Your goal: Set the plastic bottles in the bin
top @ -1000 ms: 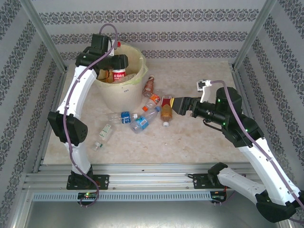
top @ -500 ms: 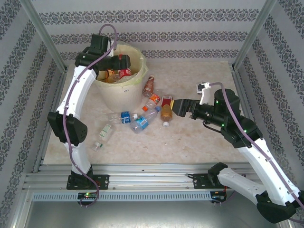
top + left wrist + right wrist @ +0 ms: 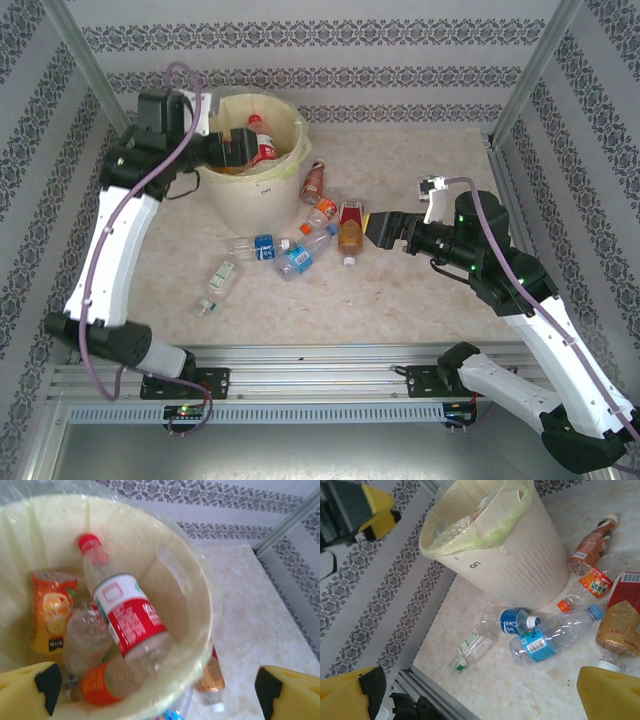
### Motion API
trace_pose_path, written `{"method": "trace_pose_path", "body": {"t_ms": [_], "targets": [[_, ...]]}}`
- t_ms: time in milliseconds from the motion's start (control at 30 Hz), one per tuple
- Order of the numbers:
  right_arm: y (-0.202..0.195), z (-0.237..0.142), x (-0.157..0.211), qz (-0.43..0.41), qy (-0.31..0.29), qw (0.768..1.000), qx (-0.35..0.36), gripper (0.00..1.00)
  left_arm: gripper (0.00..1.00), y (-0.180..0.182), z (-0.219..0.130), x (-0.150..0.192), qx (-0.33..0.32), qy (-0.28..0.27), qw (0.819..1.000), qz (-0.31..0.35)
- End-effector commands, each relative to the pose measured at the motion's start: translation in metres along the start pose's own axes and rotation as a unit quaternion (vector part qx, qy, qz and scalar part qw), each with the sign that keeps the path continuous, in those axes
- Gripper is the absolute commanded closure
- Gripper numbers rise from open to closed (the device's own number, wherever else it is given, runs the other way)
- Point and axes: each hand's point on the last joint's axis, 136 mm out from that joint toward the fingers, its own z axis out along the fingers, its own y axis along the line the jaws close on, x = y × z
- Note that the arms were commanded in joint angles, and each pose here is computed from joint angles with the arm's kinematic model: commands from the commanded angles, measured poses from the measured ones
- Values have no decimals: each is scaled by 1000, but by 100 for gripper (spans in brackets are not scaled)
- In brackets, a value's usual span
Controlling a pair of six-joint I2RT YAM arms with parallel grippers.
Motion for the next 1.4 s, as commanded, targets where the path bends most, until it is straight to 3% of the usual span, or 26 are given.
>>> {"method": "trace_pose_path", "body": {"t_ms": [0,300,633,1133,1367], "targets": [[4,-1,7,-7,15,1000,-11,2,0,-2,-4,37,21,29,999,-2],[-2,1,16,-6,29,1000,-4,2,1,6,-20,143,8,102,994,-35],[-6,6,20,-1,36,999,-3,2,1,58,2,244,-103,212,964,-122],[-14,3,24,-9,35,999,15,2,0,119,37,317,-230,345,906,-83],[-19,4,28,-8,37,999,21,2,0,129,45,333,-244,371,893,-75]]}}
